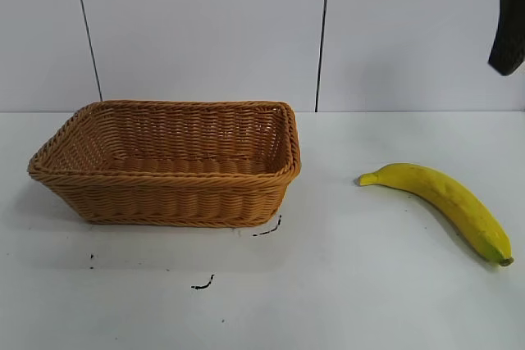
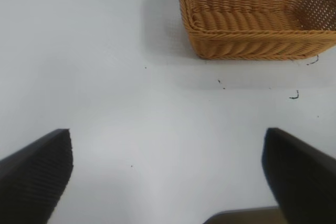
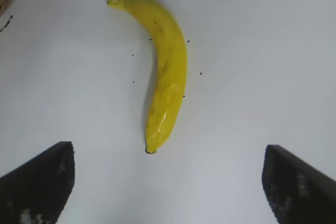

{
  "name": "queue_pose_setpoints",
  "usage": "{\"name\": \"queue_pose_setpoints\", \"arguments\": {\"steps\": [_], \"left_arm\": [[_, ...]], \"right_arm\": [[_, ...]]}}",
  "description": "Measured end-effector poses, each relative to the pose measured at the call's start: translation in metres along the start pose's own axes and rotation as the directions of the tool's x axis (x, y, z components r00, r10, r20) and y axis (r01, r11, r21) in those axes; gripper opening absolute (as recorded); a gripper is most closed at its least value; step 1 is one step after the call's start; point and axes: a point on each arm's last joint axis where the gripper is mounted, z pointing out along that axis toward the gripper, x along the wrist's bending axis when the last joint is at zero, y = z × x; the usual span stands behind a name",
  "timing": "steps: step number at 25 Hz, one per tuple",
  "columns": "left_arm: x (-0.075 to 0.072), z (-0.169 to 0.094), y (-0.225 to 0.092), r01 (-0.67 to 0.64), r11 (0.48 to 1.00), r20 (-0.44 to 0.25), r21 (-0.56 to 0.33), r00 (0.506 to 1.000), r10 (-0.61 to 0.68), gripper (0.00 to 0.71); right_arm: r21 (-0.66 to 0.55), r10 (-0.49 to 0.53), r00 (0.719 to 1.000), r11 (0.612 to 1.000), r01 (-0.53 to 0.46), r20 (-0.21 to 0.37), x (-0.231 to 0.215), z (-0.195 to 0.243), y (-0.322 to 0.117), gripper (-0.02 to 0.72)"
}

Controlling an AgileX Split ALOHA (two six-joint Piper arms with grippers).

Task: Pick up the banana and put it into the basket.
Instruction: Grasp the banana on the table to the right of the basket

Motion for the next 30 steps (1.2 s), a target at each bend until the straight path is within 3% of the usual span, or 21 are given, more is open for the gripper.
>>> {"name": "queue_pose_setpoints", "arguments": {"steps": [8,15,23,27,29,30], "left_arm": [[0.000,0.000,0.000,0.000,1.000,0.000,0.000,1.000,0.000,0.695],[0.000,0.000,0.000,0.000,1.000,0.000,0.000,1.000,0.000,0.695],[0.000,0.000,0.000,0.000,1.000,0.000,0.000,1.000,0.000,0.695],[0.000,0.000,0.000,0.000,1.000,0.000,0.000,1.000,0.000,0.695],[0.000,0.000,0.000,0.000,1.000,0.000,0.000,1.000,0.000,0.695],[0.000,0.000,0.000,0.000,1.000,0.000,0.000,1.000,0.000,0.695]], "right_arm": [[0.037,0.053,0.997,0.998,-0.055,0.053,-0.016,0.073,0.010,0.695],[0.122,0.108,0.993,0.986,-0.112,0.043,-0.020,0.138,0.002,0.695],[0.159,0.110,0.993,0.981,-0.115,0.035,-0.020,0.156,-0.003,0.687],[0.160,0.122,0.992,0.979,-0.126,0.037,-0.020,0.156,-0.003,0.553],[0.161,0.128,0.991,0.978,-0.133,0.041,-0.021,0.156,-0.003,0.443],[0.161,0.127,0.991,0.978,-0.133,0.043,-0.021,0.156,-0.003,0.352]]}}
